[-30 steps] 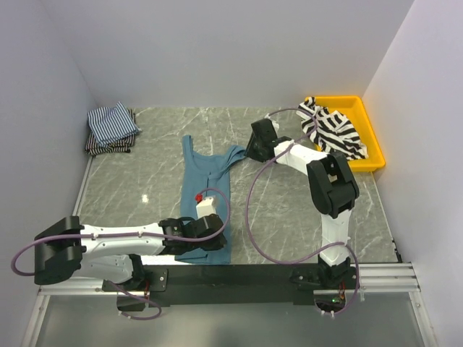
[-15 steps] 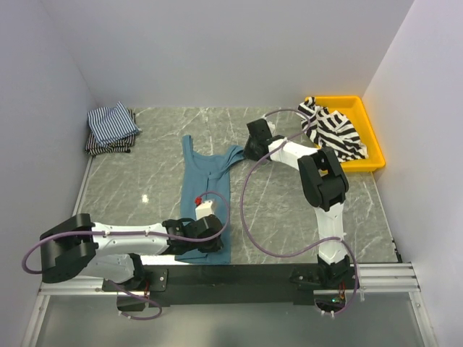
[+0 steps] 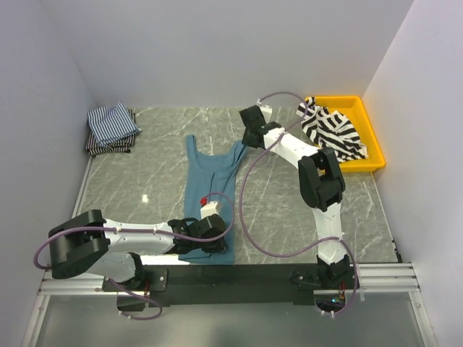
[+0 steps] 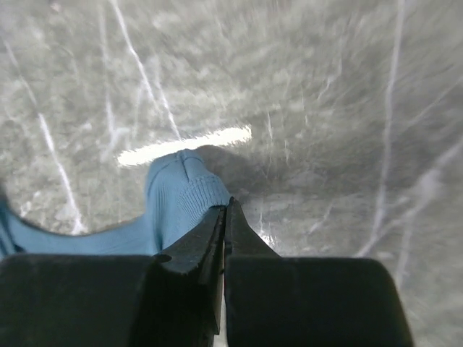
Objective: Fold and stack the tank tops
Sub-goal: Fold the tank top
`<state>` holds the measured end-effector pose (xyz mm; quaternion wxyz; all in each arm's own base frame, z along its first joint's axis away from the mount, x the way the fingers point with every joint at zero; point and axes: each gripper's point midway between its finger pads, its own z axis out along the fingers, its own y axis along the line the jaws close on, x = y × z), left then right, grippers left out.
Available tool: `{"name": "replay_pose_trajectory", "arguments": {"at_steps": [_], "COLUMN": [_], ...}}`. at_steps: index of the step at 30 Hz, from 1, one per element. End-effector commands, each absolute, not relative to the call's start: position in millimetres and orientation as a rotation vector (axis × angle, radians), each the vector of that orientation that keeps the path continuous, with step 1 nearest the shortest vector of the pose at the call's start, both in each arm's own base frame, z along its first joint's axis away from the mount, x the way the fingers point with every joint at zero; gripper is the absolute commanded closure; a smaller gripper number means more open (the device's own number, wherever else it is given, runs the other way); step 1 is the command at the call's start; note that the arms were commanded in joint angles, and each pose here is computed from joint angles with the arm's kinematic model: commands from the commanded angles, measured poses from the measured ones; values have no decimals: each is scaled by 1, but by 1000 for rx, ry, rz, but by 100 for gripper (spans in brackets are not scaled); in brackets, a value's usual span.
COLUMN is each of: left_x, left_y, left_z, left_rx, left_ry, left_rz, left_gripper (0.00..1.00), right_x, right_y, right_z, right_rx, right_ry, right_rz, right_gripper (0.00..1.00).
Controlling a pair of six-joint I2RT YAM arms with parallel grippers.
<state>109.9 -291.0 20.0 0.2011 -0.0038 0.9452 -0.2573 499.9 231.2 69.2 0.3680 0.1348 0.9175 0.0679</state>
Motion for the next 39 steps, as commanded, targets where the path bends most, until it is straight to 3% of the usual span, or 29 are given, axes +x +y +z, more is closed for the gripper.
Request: {"name": "replay_pose_trajectory", "arguments": {"at_steps": [1,9,15,17,19,20,25,32,39], "left_x": [100,84,80,79,78,77,77,79,79], "left_y": [-290,-295,-291,-290,-289,-288,-286,-280,-278], "left_z": [12,17,21,23,25,26,32,43,45], "left_rx": [75,140,120,120,120,118,109,69,67], "left_ry": [2685,2696,2694,2694,2696,2693,2683,2653,2644], "left_rz": [-704,-741,-769,-780,-788,-797,-811,-835,-841], "left_gripper": [94,96,95,95,95,95,95,94,94], "right_x": [508,515,519,518,517,515,511,505,503], "right_y": [225,250,262,258,254,253,267,289,301], "right_z": [112,128,103,97,94,90,96,152,148], "right_rx": [258,117,58,57,52,52,36,50,-47], "right_ry": [2282,2234,2259,2264,2261,2271,2257,2153,2166], "right_rz": [-20,-224,-317,-348,-379,-379,-218,68,177], "right_gripper": [100,96,92,89,79,70,54,51,44]}}
